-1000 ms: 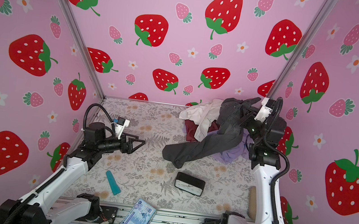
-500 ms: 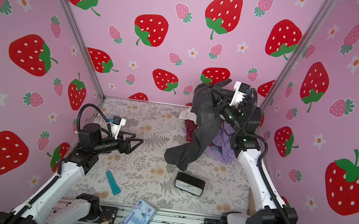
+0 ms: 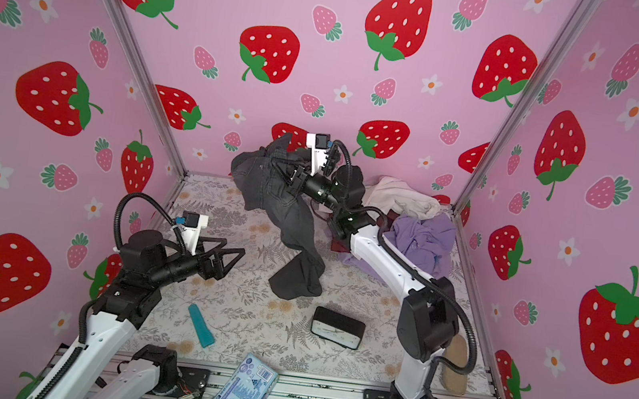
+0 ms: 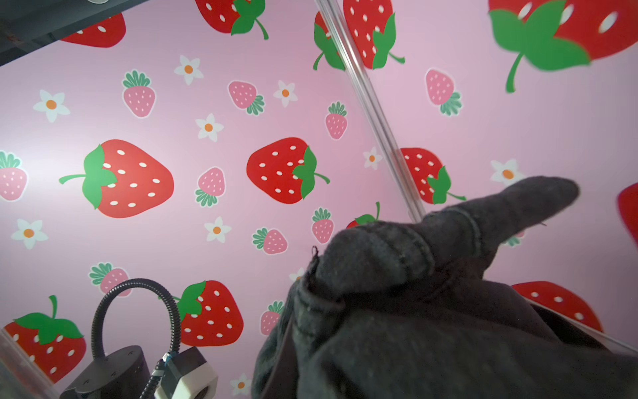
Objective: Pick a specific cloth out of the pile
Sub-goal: 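Swing the held jeans toward the left gripper and lower them onto the trousers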
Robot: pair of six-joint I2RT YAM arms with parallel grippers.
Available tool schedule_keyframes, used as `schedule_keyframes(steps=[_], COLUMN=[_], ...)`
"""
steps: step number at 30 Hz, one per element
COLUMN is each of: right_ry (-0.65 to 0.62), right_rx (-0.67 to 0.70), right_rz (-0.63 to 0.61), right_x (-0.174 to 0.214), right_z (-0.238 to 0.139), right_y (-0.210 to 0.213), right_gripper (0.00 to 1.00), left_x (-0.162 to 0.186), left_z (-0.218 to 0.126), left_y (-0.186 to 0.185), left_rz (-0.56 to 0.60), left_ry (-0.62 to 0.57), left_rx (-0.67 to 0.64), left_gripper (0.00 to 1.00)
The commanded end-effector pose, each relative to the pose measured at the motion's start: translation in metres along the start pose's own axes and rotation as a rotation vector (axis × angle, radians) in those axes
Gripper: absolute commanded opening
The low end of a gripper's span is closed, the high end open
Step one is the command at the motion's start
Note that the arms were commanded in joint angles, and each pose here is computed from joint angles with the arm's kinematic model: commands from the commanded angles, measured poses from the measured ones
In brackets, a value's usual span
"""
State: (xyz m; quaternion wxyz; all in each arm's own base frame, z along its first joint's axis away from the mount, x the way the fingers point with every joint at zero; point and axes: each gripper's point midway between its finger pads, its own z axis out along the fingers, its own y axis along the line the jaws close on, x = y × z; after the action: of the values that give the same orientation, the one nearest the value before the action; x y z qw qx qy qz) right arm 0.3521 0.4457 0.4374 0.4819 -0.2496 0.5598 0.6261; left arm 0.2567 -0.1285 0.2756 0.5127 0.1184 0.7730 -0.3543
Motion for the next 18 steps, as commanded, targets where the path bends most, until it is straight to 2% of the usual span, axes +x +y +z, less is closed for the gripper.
schedule_keyframes(steps=[1, 6, 11, 18], right_ry=[-0.112, -0.058, 0.019, 0.123], right_rx=[-0.162, -0.227, -0.31, -0.272], right_rz=[-0.048, 0.019, 0.143, 0.206], right_x=[-0.031, 0.004, 0.051, 0.122], right_z=[0.016, 0.054, 0.09, 0.105], right_y=[0.034, 0.016, -0.003, -0.027], right_gripper=[0.0, 0.0, 0.0, 0.0], left_x=[-0.01, -0.014, -0.017, -0.016], left_z=[-0.016, -0.03, -0.04, -0.039], left_y=[-0.009, -0.02, -0.026, -0.025], left_rz=[0.042, 0.077, 0.105, 0.108], left_ry=[-0.018, -0.058, -0.092, -0.089], left_rx=[-0.034, -0.032, -0.037, -0.037], left_gripper=[0.99, 0.99, 0.99, 0.99])
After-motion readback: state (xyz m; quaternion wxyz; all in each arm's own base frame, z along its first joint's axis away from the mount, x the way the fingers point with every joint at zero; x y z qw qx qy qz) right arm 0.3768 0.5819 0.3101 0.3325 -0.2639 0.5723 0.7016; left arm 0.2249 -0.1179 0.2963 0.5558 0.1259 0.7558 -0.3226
